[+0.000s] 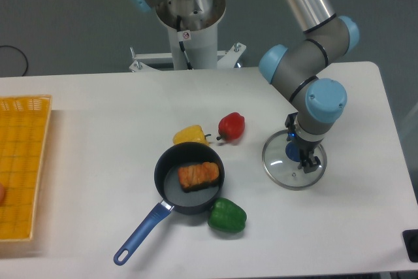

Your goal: Place the bread in the pot

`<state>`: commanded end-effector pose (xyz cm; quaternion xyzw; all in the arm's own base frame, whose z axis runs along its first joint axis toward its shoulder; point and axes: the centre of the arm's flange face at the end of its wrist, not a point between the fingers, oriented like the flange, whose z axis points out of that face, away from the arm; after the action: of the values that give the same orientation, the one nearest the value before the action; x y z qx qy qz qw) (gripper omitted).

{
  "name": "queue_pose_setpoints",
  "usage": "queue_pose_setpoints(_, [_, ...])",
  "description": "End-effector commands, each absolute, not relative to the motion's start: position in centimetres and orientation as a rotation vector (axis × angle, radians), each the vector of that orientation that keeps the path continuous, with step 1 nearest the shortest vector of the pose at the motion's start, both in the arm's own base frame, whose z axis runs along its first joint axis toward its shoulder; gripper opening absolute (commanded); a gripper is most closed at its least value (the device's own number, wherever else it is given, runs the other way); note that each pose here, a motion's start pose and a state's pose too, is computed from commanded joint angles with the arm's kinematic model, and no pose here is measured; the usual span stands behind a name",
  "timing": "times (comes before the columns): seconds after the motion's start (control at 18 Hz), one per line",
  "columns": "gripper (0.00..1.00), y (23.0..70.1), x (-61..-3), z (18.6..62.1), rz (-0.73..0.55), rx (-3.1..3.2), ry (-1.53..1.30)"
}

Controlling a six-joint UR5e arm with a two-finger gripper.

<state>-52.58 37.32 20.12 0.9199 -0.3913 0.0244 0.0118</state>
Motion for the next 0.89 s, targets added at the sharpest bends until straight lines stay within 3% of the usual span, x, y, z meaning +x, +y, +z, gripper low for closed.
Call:
queue_pose_setpoints(0.56, [0.70,37.30,-52.58,20.21,0.074,2.871,-1.211])
queue_pose_setpoints(0.89, [0.62,37.32,-52.62,20.28,0.071,2.873,-1.206])
